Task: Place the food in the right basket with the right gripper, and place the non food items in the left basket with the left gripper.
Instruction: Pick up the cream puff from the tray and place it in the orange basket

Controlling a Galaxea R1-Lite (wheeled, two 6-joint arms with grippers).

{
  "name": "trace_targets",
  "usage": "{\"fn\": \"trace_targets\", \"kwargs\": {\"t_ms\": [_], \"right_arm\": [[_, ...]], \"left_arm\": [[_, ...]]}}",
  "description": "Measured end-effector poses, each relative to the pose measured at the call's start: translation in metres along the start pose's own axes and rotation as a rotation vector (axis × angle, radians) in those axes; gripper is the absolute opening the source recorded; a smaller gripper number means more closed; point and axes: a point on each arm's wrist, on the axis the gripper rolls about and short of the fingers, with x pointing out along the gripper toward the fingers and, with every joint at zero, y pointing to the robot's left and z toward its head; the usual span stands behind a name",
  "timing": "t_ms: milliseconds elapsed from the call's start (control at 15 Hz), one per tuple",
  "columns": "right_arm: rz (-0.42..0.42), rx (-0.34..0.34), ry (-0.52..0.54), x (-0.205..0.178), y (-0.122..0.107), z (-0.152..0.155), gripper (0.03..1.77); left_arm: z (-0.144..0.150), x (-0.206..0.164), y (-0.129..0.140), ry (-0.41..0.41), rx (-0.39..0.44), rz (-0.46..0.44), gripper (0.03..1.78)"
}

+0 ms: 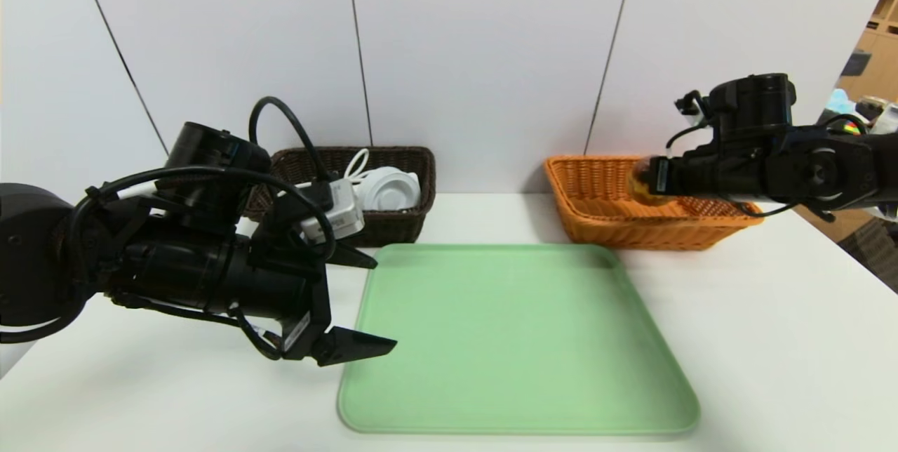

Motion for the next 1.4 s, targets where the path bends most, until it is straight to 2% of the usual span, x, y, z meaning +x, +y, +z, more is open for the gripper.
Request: {"fn": "trace_targets", "kwargs": {"t_ms": [400, 600, 800, 1133, 1400], "right_arm": [[-0.007, -0.009, 0.041, 0.017, -0.001, -0.002, 0.72], [-0.008, -0.008, 0.043, 0.019, -0.001, -0.002, 1.03], [-0.007, -0.008, 0.042, 0.019, -0.001, -0.002, 1.26], [-0.007, -0.01, 0.041, 0.021, 0.0, -0.001, 1.47], [-0.007, -0.009, 0.043, 0.023, 0.0, -0.002, 1.57]], "left_arm": [[0.0, 0.0, 0.0, 0.0, 0.0, 0.001, 1.69], [0.0, -0.001, 0.0, -0.001, -0.001, 0.002, 1.69], [0.0, -0.001, 0.0, -0.001, -0.001, 0.002, 1.69], [0.0, -0.001, 0.0, -0.001, -0.001, 0.002, 1.69], [0.0, -0.001, 0.0, -0.002, -0.001, 0.002, 1.69]]}}
